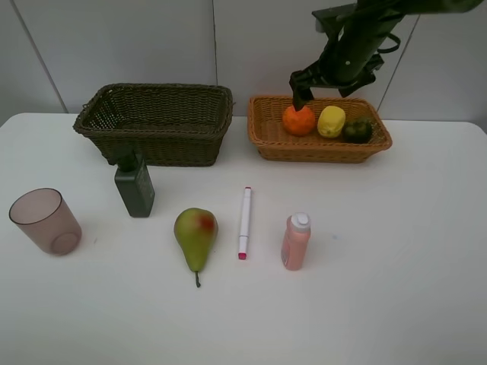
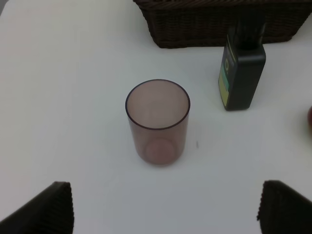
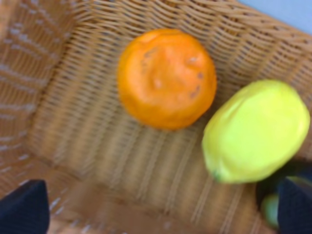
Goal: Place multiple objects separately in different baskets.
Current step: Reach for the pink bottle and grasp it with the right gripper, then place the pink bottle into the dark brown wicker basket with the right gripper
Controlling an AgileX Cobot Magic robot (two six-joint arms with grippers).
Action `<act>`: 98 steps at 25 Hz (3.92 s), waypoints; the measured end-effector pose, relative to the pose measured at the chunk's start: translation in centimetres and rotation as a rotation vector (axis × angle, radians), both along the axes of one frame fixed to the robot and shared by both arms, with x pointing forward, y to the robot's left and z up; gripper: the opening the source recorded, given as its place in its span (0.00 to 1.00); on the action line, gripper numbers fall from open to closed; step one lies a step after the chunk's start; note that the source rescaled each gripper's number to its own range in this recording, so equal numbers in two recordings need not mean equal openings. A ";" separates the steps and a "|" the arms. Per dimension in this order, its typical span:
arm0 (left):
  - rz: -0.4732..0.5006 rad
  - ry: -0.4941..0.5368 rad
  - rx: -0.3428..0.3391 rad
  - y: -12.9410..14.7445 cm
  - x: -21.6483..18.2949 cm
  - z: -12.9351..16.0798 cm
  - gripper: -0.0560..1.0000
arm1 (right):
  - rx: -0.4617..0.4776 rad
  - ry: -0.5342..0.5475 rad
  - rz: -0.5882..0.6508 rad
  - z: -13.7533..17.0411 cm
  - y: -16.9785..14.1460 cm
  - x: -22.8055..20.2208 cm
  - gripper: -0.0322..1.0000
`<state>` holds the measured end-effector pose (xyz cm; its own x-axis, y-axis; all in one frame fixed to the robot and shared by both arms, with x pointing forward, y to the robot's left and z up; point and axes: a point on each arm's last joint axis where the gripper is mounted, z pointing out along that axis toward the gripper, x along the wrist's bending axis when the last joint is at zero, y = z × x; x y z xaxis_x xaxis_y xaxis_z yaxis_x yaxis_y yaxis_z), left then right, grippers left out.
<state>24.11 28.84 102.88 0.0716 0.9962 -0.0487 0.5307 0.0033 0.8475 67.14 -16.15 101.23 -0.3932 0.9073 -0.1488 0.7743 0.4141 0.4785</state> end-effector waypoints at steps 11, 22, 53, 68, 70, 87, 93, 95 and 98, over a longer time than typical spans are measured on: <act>0.000 0.000 0.000 0.0 0.0 0.0 1.00 | -0.016 0.271 -0.045 4.2 -0.7 -5.2 0.99; 0.000 0.000 0.000 0.0 0.0 0.0 1.00 | -0.055 0.386 0.055 3.2 3.7 -13.6 0.99; 0.000 0.000 0.000 0.0 0.0 0.0 1.00 | 0.040 0.464 0.074 -6.8 7.2 -18.5 1.00; 0.000 0.000 0.000 0.0 0.0 0.0 1.00 | 0.008 0.517 0.046 -9.9 7.2 -17.9 0.93; 0.000 0.000 0.000 0.0 0.0 0.0 1.00 | 0.008 0.518 0.046 -9.9 7.2 -17.9 0.81; 0.000 0.000 0.000 0.0 0.0 0.0 1.00 | 0.005 0.531 0.037 -9.8 7.0 -17.9 0.23; 0.000 0.000 0.000 0.0 0.0 0.0 1.00 | 0.022 0.513 0.051 -6.9 7.2 -17.7 0.23; 0.000 0.000 0.000 0.0 0.0 0.0 1.00 | 0.048 0.473 0.065 -4.7 7.8 -17.0 0.23; 0.000 0.000 0.000 0.0 0.0 0.0 1.00 | 0.073 0.413 0.088 -1.6 8.6 -15.8 0.23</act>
